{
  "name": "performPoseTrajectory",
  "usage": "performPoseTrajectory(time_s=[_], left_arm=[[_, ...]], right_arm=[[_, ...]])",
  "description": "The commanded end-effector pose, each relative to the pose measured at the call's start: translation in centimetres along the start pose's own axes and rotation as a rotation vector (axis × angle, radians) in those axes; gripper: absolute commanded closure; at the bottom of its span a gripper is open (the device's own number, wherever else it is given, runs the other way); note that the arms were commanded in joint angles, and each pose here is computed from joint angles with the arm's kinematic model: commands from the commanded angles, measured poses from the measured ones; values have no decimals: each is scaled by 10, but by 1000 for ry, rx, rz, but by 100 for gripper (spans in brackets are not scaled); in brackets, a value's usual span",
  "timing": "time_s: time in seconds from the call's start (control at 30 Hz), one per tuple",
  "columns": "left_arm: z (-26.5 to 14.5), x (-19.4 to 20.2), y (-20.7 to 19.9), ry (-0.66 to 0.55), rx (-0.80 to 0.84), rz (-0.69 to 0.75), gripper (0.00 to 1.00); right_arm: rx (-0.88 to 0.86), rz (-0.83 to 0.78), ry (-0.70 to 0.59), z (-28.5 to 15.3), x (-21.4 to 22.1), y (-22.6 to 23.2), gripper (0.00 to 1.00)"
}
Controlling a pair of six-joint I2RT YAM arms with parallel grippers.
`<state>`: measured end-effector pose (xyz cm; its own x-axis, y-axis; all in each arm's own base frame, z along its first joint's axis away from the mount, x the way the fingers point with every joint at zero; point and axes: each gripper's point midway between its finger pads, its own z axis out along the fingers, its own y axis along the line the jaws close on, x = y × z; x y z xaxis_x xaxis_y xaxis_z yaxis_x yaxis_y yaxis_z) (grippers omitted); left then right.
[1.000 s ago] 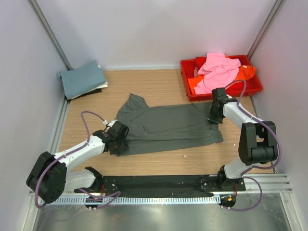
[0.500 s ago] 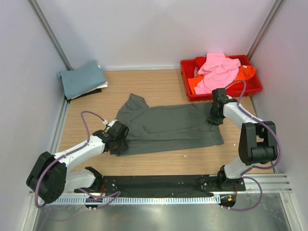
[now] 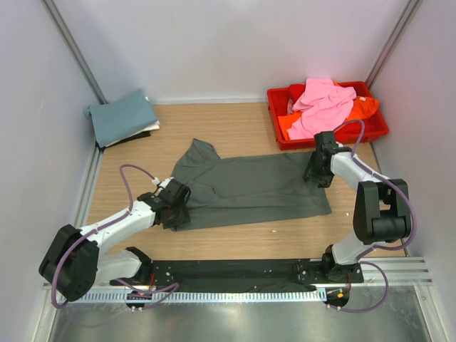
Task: Fold and stack the t-shirts
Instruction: Fold the tshirt
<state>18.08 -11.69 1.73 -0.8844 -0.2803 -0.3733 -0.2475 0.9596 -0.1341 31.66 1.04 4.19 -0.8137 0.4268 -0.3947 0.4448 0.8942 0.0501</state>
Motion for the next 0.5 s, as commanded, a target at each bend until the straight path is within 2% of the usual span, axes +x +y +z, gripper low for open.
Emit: performPoseTrajectory(time_s=[0.0,0.17,0.47], left_arm=[[6,3,4,-4,-12,-9,52],[5,3,3,-4,-8,-8,52],[6,4,4,-2,-12,-7,52]], right_arm=[[-25,30,-50,-1,-24,9,46],[-33,43,-41,8,-33,16,50],[-11,34,-6,22,-17,10,58]])
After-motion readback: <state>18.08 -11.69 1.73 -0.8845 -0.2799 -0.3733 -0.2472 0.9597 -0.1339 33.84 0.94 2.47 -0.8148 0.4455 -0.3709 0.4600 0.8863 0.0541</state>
